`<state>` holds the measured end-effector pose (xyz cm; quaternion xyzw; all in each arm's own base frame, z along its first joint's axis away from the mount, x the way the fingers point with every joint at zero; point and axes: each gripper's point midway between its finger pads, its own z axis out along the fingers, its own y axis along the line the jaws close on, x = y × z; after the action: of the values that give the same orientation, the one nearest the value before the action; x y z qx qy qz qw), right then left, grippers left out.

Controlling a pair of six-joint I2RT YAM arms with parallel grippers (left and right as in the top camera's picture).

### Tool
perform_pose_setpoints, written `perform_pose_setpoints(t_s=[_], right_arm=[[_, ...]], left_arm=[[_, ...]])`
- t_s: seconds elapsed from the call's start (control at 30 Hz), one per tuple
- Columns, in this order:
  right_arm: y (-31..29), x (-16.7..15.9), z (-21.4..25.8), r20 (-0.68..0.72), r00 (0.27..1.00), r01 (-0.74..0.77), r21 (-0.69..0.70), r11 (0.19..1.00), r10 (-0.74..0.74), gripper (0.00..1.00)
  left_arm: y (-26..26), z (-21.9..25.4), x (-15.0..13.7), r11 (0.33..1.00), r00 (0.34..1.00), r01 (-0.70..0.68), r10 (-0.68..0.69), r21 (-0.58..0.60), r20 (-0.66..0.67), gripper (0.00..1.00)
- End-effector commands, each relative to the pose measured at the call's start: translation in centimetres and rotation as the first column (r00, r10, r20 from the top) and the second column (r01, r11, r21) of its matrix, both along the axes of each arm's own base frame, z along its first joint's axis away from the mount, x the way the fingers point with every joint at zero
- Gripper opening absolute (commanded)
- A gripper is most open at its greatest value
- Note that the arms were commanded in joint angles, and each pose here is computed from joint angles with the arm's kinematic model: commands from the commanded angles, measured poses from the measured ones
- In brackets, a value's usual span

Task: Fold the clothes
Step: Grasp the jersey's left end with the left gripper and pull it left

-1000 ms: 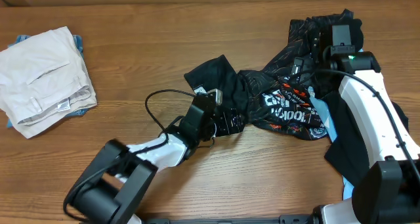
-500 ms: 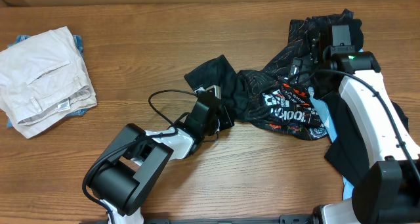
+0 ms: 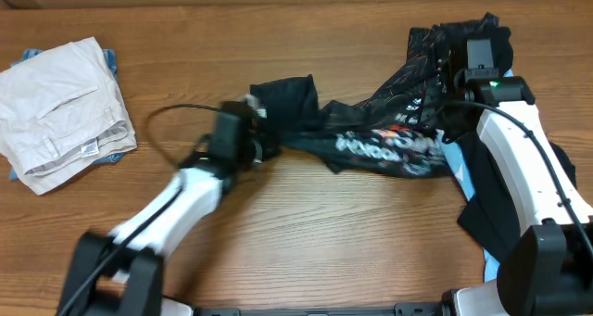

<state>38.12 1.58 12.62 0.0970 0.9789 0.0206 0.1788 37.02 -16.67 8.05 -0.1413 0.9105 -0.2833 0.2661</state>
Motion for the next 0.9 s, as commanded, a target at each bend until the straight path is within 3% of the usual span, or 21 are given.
perform_pose_setpoints(t_s=[0.0,0.2,0.57,0.77,0.87], right_arm=[[-0.1,-0.2,-2.0,-0.013,1.0,-0.012,-0.006,1.0,0.011,0.47],[-0.3,0.0,-7.2,-0.099,0.995,-0.012,-0.021,1.0,0.01,0.47],[-3.6,0.5,-12.8,-0.178,0.981,0.061,-0.059,0.996,-0.071,0.49],[-11.0,0.7,-13.0,-0.124,0.946,0.277,-0.165,0.947,-0.298,0.49],[-15.4,0.5,-12.7,-0.075,0.901,0.414,-0.151,0.898,-0.428,0.49]], left_arm=[[4.7,4.0,1.1,0.994,0.99,-0.048,0.034,0.097,0.138,0.04],[8.1,7.3,0.7,0.985,0.973,-0.097,0.064,0.141,0.222,0.04],[11.7,5.4,-1.3,0.964,0.987,-0.14,0.117,0.226,0.114,0.04],[13.7,4.8,-1.8,0.954,0.986,-0.163,0.145,0.253,0.087,0.04],[15.2,4.4,-2.1,0.944,0.985,-0.169,0.154,0.284,0.076,0.04]])
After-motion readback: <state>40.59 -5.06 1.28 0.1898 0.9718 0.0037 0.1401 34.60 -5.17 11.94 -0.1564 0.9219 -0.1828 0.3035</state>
